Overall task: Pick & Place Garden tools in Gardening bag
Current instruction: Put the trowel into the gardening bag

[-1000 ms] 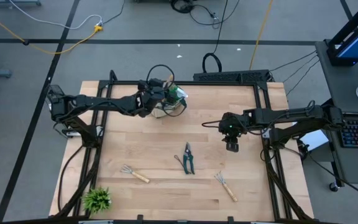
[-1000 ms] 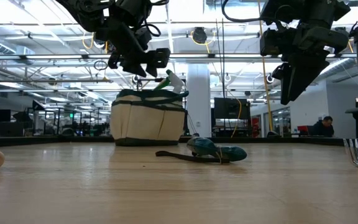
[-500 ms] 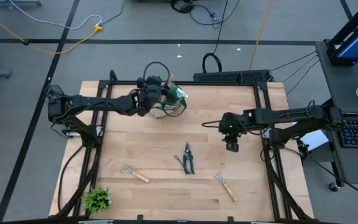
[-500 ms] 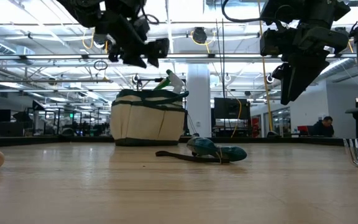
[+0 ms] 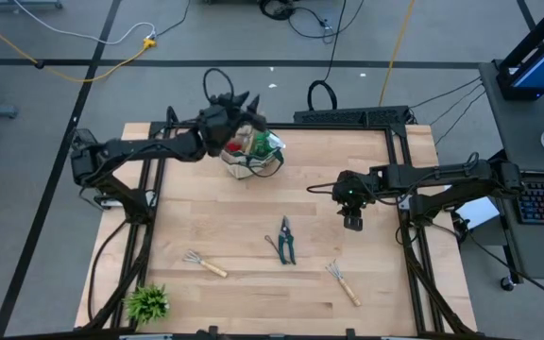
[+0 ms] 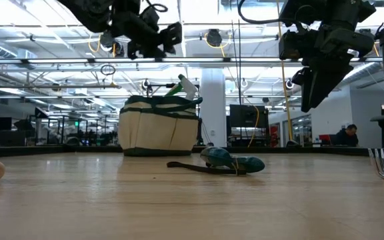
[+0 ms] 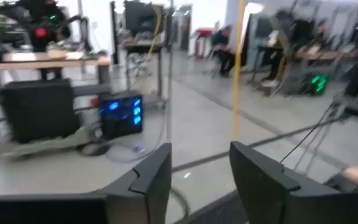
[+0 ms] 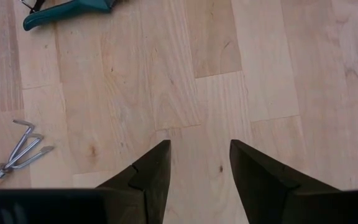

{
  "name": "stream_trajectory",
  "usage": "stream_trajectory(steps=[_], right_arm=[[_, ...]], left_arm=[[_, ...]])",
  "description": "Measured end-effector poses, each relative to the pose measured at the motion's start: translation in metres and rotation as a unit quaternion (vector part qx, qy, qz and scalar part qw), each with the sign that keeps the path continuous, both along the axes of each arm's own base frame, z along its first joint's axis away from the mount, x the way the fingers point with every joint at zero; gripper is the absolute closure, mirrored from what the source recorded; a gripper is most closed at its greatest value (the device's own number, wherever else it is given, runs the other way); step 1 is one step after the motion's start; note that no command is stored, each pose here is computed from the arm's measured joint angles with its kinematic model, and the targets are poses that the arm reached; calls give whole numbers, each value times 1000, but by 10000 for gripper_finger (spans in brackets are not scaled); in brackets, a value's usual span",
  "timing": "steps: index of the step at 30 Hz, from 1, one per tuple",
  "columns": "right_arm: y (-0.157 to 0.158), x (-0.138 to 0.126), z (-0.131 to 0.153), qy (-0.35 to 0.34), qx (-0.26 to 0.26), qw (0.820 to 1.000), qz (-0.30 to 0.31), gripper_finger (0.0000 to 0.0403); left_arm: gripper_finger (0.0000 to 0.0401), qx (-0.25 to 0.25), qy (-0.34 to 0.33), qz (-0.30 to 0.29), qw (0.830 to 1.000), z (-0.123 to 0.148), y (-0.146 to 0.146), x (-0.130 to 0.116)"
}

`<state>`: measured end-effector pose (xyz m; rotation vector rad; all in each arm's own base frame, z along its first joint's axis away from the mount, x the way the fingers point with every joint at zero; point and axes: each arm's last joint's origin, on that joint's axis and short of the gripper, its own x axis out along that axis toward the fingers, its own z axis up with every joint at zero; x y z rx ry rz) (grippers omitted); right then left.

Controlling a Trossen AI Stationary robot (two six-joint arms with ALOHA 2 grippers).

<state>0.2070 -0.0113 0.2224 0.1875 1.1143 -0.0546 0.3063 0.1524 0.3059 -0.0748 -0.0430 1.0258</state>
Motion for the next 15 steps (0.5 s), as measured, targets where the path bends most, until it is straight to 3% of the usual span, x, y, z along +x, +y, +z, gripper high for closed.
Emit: stream_trajectory(steps=[5, 10, 15], right_arm=[[0, 0, 0, 0, -1, 1000, 0, 248], [0, 0, 0, 0, -2, 1000, 0, 248], [0, 0, 0, 0, -2, 1000, -1, 248]], left_arm=[[282, 13, 27, -40, 999, 6, 15, 19], [308, 8, 139, -56, 989, 7, 30, 49], [307, -34, 229, -60, 971, 8, 45, 64]])
